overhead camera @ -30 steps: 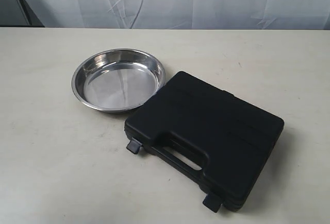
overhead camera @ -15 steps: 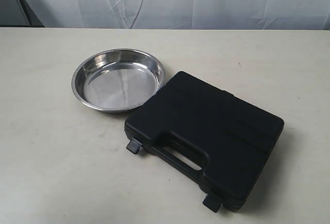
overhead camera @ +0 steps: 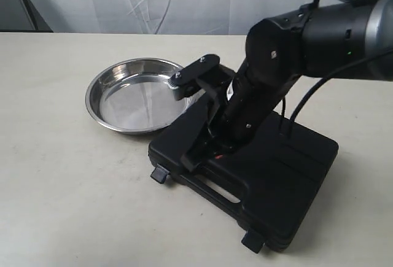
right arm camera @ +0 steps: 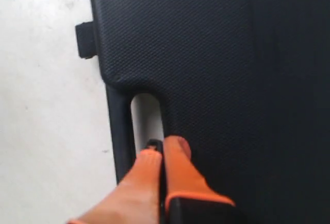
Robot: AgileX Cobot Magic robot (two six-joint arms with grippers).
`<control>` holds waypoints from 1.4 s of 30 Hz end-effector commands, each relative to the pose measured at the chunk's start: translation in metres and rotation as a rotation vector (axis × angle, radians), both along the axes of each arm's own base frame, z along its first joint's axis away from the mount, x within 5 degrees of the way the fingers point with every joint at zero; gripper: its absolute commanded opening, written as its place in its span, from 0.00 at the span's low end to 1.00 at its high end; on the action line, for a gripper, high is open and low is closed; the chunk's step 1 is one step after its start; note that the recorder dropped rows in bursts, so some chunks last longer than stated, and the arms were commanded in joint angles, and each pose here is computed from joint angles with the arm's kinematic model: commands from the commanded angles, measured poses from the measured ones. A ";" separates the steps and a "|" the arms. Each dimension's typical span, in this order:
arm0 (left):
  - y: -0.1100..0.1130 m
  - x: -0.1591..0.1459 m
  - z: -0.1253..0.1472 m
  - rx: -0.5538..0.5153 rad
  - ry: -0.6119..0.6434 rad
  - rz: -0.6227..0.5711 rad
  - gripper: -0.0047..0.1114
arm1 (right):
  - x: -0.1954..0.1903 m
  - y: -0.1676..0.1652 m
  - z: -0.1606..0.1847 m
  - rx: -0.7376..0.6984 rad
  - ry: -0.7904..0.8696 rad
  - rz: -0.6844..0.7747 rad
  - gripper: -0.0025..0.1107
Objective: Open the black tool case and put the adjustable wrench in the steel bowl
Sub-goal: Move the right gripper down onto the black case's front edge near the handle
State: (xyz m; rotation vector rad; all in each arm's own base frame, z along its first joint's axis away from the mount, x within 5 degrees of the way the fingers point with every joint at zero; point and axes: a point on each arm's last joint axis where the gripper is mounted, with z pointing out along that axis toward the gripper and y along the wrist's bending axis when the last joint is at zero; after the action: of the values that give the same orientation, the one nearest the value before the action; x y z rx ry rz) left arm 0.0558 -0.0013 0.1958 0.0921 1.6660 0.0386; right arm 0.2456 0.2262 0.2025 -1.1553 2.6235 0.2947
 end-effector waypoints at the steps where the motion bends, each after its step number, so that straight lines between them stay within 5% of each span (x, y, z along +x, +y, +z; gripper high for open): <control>1: 0.000 0.000 0.001 -0.004 -0.004 -0.004 0.04 | -0.012 0.013 -0.008 -0.039 0.036 0.066 0.01; 7: 0.000 0.000 0.001 -0.004 -0.004 -0.004 0.04 | -0.019 0.018 -0.009 -0.052 0.038 0.105 0.07; 11: 0.000 0.000 0.001 -0.004 -0.004 -0.004 0.04 | -0.021 0.018 -0.013 -0.070 0.067 0.105 0.37; 14: 0.000 0.000 0.001 -0.004 -0.004 -0.004 0.04 | -0.021 0.018 -0.019 -0.089 0.090 0.103 0.45; 29: 0.000 0.000 0.001 -0.004 -0.004 -0.004 0.04 | -0.019 0.017 -0.067 -0.133 0.122 0.080 0.39; 35: 0.000 0.000 0.001 -0.004 -0.004 -0.004 0.04 | -0.020 0.017 -0.067 -0.130 0.128 0.076 0.04; 42: 0.000 0.000 0.001 -0.004 -0.004 -0.004 0.04 | -0.022 0.015 -0.066 -0.146 0.150 0.078 0.02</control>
State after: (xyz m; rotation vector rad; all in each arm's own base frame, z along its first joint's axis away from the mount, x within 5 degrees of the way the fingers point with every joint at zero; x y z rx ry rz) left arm 0.0558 -0.0013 0.1958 0.0921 1.6660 0.0386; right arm 0.2251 0.2437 0.1363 -1.3441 2.7444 0.2212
